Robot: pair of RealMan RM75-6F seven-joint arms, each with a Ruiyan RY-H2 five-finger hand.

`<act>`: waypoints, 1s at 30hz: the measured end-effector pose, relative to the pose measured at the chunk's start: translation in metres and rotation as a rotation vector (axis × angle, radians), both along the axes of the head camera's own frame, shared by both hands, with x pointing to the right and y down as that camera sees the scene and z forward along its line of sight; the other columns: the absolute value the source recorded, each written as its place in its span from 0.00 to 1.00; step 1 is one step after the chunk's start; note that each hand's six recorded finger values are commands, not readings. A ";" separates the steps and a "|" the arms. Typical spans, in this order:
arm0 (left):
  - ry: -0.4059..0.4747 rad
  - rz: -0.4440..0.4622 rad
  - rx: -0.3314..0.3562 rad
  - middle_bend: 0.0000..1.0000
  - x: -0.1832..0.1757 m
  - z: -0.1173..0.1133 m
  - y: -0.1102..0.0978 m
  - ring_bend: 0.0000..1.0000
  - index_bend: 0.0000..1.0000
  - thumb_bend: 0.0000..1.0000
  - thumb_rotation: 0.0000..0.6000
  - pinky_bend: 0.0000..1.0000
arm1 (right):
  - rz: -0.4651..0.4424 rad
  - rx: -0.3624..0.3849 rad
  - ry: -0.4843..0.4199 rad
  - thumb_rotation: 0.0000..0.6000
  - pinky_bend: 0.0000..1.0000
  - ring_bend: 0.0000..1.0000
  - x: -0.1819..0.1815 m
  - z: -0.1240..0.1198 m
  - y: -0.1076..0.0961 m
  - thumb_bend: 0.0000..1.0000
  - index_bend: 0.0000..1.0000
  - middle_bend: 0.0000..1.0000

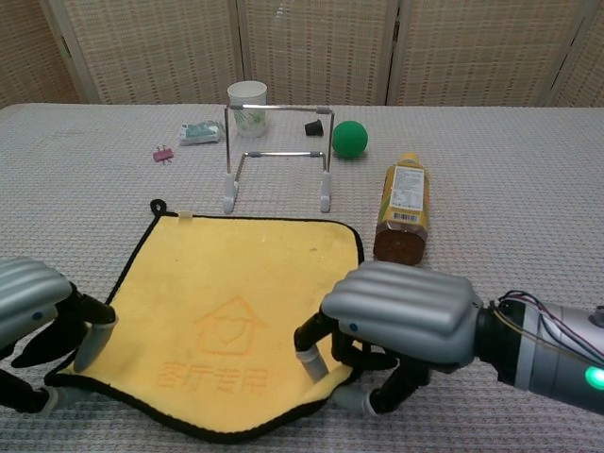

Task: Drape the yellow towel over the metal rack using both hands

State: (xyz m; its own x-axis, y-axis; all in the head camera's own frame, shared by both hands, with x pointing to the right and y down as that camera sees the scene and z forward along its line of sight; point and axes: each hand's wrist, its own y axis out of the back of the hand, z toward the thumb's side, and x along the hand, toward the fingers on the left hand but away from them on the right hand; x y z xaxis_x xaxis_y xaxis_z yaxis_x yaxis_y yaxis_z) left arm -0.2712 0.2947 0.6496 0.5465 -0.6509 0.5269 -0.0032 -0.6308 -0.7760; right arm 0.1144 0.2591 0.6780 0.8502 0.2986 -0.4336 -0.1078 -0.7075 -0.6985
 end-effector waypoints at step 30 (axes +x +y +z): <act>0.292 -0.144 0.153 0.96 0.020 -0.079 -0.170 0.80 0.68 0.33 1.00 0.96 | 0.394 0.281 -0.178 1.00 1.00 1.00 0.027 -0.080 -0.138 0.47 0.66 0.96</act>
State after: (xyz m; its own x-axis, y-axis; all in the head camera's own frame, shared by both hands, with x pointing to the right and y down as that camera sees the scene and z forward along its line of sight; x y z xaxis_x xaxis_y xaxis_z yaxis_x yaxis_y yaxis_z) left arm -0.2517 0.1246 0.5708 0.5566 -0.7915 0.2526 -0.3191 -0.4844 -0.8146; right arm 0.1413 0.1213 0.5977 0.7028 0.6956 -0.1491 0.2674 -0.4525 -0.8508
